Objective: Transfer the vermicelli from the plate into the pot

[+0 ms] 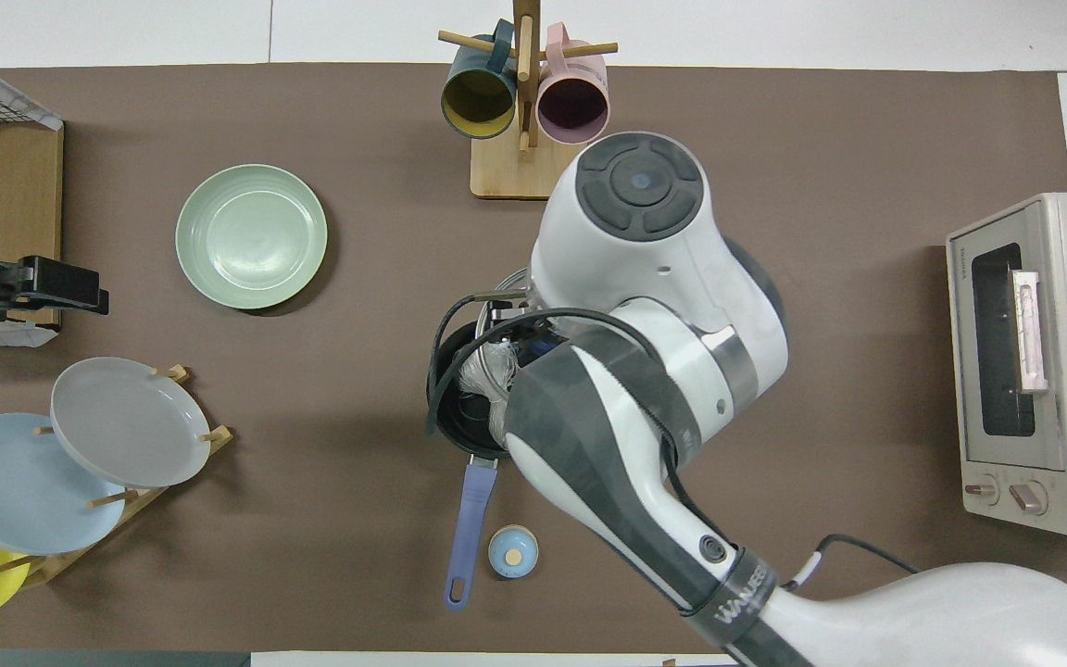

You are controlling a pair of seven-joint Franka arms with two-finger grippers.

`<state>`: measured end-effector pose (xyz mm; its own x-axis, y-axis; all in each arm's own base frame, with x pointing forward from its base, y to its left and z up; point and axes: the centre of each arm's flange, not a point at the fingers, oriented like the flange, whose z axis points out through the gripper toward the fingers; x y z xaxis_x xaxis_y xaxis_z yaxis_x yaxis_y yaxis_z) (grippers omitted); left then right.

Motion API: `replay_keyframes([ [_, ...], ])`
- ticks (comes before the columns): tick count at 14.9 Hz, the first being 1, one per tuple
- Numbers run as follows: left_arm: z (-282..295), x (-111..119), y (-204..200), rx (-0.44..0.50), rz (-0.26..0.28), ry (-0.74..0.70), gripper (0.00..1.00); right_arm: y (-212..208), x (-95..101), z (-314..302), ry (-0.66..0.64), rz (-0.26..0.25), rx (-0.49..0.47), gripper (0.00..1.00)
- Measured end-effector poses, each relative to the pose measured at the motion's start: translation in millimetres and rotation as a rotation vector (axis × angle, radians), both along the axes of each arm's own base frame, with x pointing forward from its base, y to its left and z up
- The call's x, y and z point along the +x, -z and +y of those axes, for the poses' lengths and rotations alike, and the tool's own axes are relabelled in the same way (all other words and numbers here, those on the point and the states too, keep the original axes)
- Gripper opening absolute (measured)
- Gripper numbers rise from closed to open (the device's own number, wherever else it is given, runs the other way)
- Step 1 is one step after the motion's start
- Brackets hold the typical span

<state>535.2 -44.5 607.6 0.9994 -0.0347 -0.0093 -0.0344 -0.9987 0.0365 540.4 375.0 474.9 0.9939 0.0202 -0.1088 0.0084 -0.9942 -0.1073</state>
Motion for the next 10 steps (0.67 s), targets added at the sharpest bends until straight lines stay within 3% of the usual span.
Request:
replay_keyframes([
  [4,-10,-1,-2,0.000,0.004,0.019,1.00,-2,-26.8,40,0.032,-0.018,-0.011,0.59],
  [10,-6,0,2,0.024,0.021,0.017,1.00,19,-49.3,70,0.053,-0.027,-0.038,0.60],
])
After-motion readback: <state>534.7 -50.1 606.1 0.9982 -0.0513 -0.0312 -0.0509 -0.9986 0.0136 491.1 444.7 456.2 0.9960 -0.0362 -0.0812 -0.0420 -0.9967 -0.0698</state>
